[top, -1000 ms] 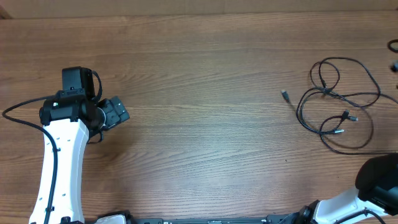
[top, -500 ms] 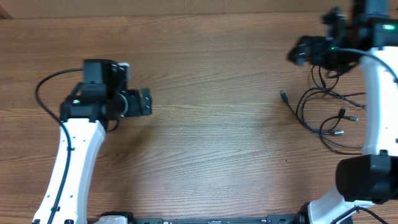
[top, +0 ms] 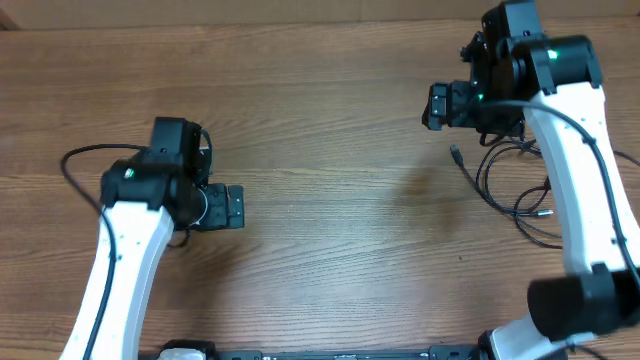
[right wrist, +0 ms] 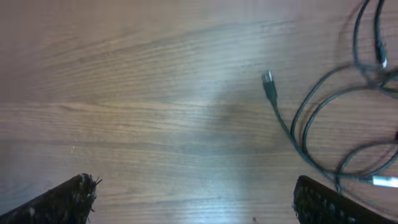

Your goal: Untangle cables

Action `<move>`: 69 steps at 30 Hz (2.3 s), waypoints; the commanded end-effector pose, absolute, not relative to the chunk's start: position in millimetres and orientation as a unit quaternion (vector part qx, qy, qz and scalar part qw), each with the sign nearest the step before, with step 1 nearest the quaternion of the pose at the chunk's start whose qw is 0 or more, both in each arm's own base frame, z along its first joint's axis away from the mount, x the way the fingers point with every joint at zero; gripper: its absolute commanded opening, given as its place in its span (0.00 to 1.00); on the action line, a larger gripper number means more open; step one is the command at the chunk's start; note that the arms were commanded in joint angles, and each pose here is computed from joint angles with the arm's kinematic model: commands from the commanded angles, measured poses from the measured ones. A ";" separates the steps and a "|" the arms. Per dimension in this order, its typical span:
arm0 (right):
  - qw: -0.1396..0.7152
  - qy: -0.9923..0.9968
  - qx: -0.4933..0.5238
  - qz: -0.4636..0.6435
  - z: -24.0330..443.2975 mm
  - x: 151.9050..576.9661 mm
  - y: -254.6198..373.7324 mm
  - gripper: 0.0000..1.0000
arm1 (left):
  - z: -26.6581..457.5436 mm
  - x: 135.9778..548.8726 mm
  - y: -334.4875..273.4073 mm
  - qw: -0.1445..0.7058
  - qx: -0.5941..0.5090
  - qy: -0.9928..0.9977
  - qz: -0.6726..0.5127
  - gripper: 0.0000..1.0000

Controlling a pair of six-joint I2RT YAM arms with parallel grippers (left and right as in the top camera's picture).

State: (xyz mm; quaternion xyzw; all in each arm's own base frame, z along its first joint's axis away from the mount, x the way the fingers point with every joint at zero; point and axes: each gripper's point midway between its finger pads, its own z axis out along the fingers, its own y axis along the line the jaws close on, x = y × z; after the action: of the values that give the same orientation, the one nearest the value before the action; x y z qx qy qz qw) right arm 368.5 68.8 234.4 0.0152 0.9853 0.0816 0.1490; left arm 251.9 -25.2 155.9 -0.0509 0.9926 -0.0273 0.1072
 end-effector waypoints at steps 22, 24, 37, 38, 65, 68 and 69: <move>0.378 0.921 0.002 0.098 275.7 234.5 45.8 1.00 | 215.0 192.2 -23.5 0.361 -0.055 0.928 -0.076 1.00; 0.373 0.923 0.002 0.098 273.6 236.2 46.0 1.00 | 215.0 192.2 -23.6 0.361 -0.055 0.928 -0.077 1.00; 0.423 0.902 -0.021 0.082 293.4 237.9 42.4 1.00 | 215.0 192.2 -23.6 0.361 -0.055 0.928 -0.077 1.00; 0.445 0.892 -0.029 0.077 303.3 237.9 41.2 1.00 | 215.0 192.2 -23.6 0.361 -0.055 0.928 -0.077 1.00; 0.762 0.646 -0.036 0.031 289.3 210.6 21.2 1.00 | 215.0 192.2 -23.6 0.361 -0.055 0.928 -0.077 1.00; 0.772 0.634 -0.041 0.023 281.7 218.0 21.5 1.00 | 215.0 192.2 -23.6 0.361 -0.055 0.928 -0.077 1.00; 0.774 0.631 -0.043 0.020 279.2 220.0 21.6 1.00 | 215.0 192.2 -23.5 0.361 -0.055 0.928 -0.077 1.00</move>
State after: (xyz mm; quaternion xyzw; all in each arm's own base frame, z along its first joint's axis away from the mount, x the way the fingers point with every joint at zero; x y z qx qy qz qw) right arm 215.3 23.6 289.2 -0.0387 0.6332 0.0353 0.7722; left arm 192.7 -22.4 217.1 -0.0509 0.9273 -0.0708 0.3639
